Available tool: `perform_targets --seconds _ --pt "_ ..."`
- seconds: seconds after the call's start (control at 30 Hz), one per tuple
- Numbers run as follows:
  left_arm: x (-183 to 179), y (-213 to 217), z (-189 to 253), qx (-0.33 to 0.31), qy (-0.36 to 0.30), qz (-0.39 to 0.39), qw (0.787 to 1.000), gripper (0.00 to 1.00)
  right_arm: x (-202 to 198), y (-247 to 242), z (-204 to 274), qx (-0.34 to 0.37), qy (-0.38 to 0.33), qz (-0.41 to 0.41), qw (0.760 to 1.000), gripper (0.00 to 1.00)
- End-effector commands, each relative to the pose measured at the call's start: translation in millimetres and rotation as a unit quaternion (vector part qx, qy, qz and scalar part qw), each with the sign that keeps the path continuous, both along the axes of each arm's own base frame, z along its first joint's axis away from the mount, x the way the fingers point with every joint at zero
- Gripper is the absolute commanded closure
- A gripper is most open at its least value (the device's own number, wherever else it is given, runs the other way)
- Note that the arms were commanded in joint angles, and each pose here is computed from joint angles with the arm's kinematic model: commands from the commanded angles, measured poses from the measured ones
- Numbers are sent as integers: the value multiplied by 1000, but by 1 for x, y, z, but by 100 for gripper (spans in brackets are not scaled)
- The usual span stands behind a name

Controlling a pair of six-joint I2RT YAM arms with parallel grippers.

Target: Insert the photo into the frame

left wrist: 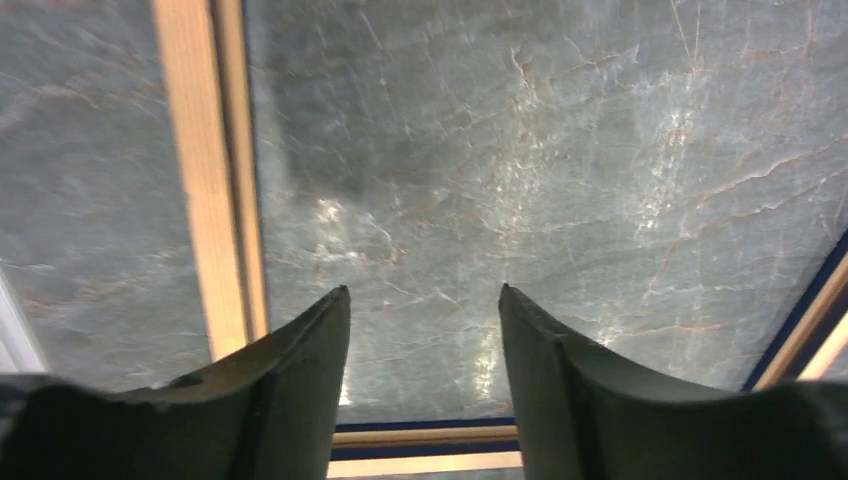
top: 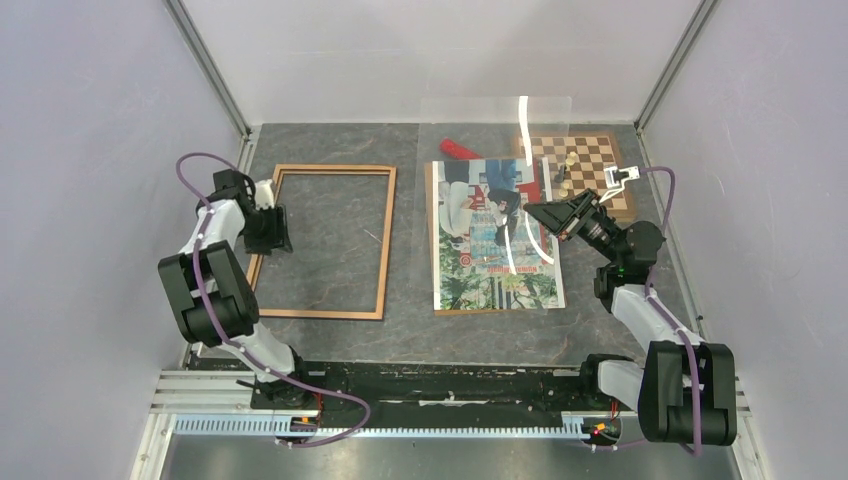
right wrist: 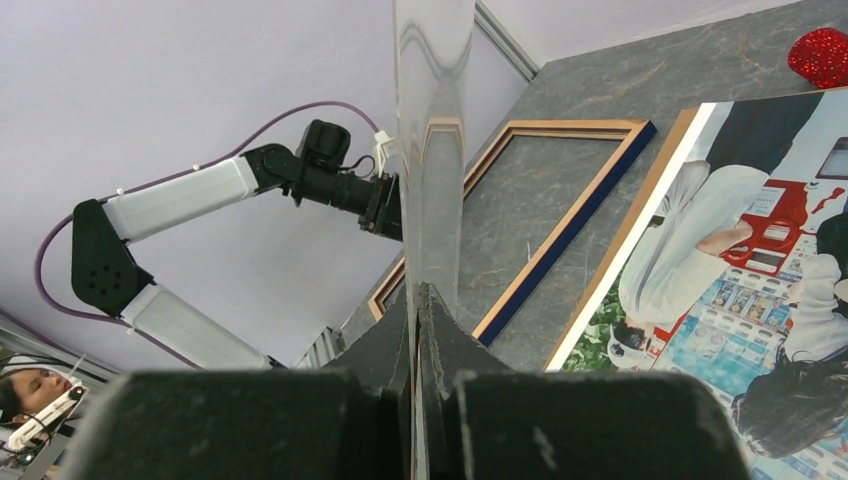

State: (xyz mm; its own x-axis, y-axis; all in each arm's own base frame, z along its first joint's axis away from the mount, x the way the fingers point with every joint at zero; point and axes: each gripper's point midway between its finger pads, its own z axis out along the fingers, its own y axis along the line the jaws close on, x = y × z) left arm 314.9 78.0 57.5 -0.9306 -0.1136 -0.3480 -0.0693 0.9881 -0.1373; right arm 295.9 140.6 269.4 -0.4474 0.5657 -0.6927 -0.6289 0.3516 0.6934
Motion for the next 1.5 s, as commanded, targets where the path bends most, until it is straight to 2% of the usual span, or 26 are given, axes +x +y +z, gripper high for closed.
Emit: perform_targets --seconds 0.0,0.03,0.23,0.47,0.67,0.93,1.23,1.4,1.47 --pt "26 27 30 66 -45 -3 997 26 2 1 22 -5 -50 -4 999 100" --pt "29 32 32 75 -45 -2 996 22 2 2 22 -5 -50 -4 999 100" --pt "52 59 24 115 -32 -13 993 19 0 4 22 -6 -53 2 999 100" --pt "69 73 -11 123 2 -40 992 21 0 5 17 -7 -50 5 999 100" --pt "69 68 -29 100 12 -42 994 36 0 5 15 -7 -48 7 999 100" --pt "53 56 -46 76 23 -43 996 57 2 5 10 -10 -42 5 999 100" --pt "31 20 -44 2 22 2 1000 77 7 6 5 -16 -35 1 999 100" --pt "22 -4 -37 -33 16 4 999 97 8 13 5 -15 -35 4 999 100" --pt "19 -15 -36 -46 15 -3 999 98 10 13 8 -10 -37 2 999 100"
